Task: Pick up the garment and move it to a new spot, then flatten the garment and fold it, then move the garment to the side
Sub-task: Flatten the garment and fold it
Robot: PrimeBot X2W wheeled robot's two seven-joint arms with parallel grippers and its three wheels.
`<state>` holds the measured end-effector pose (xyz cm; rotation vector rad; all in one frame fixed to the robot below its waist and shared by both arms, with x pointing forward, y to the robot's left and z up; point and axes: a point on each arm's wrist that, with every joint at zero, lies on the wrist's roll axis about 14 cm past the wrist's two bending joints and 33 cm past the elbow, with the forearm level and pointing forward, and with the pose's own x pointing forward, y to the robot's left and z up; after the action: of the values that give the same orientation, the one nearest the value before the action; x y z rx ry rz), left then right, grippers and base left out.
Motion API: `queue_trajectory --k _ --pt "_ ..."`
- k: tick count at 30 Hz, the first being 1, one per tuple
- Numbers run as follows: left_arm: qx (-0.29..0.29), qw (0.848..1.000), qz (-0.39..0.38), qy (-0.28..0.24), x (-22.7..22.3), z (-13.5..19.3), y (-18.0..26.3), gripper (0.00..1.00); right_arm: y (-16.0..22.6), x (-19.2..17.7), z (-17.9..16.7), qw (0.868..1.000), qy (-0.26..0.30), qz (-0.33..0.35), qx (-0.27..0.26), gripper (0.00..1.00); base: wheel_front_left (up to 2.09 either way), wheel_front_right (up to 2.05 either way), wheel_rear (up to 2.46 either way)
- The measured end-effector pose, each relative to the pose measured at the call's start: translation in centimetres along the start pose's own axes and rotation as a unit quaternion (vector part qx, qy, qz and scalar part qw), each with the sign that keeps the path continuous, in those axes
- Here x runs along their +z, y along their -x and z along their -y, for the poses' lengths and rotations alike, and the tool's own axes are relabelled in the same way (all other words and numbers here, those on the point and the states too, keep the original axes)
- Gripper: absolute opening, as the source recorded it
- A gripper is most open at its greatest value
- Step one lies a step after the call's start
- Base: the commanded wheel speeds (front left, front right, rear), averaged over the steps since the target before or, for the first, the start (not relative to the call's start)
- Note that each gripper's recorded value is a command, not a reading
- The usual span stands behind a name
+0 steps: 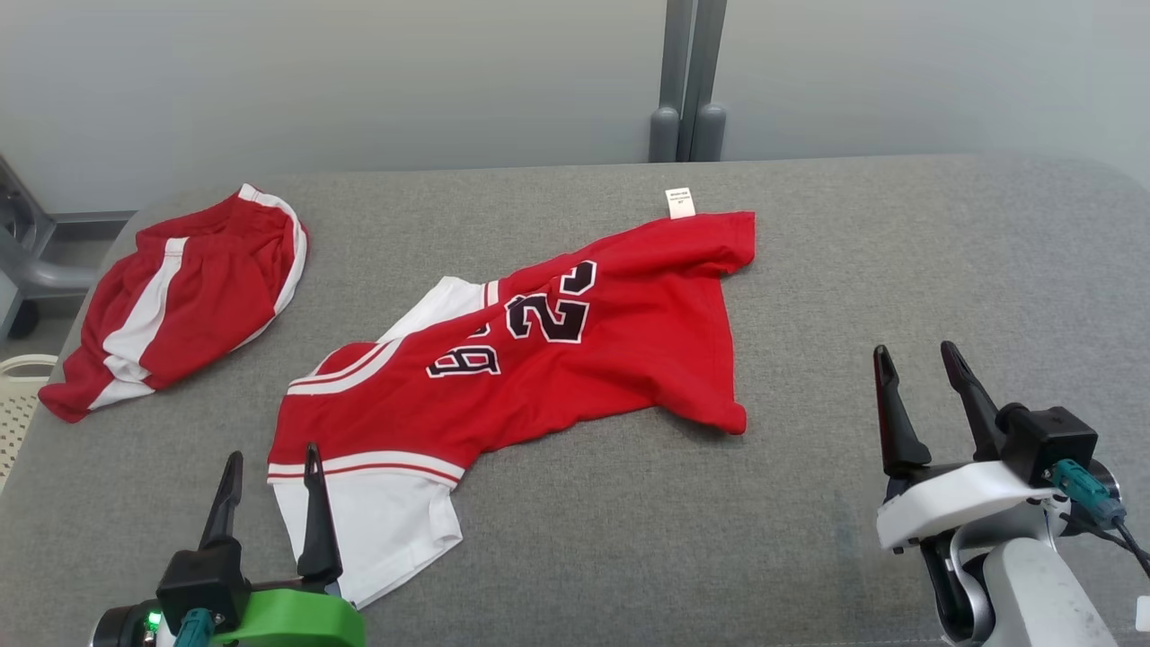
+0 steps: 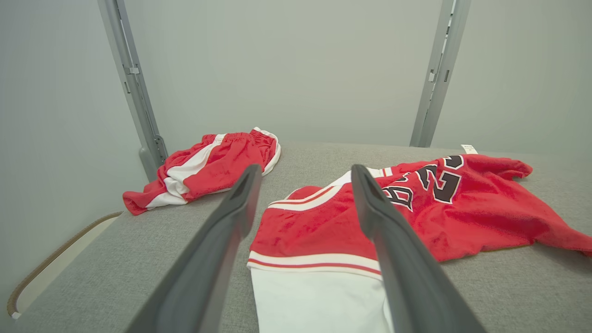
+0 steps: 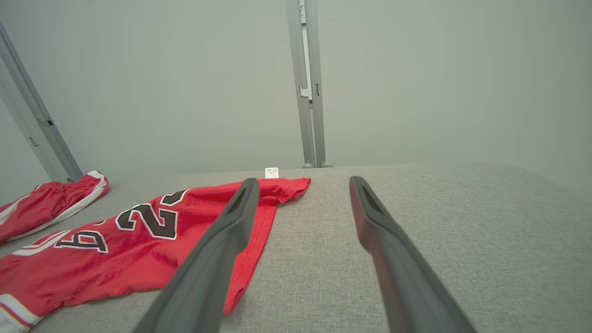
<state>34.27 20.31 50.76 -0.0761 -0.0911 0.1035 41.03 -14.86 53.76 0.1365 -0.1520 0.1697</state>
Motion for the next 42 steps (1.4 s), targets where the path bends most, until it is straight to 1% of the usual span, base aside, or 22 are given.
queue_trajectory --k 9,15,23,42 --pt "-0.008 1.0 0.011 -0.018 0.7 0.0 0.2 1.0 2.6 -0.5 0.3 1.0 0.0 -0.008 -0.015 1.0 0.0 0.0 0.0" --pt "-0.027 1.0 0.004 -0.002 0.3 0.5 0.5 1.0 4.2 -1.5 -0.4 0.999 -0.011 -0.029 -0.014 1.0 0.0 0.0 0.0" --pt "-0.029 1.0 -0.005 0.002 -0.3 0.4 0.8 1.0 4.5 -1.7 -0.7 0.999 -0.027 -0.032 -0.012 1.0 0.0 0.0 0.0" --pt "-0.031 0.999 -0.016 0.004 -1.0 0.5 0.7 1.0 4.5 -2.2 -0.7 0.999 -0.035 -0.038 -0.014 1.0 0.0 0.0 0.0"
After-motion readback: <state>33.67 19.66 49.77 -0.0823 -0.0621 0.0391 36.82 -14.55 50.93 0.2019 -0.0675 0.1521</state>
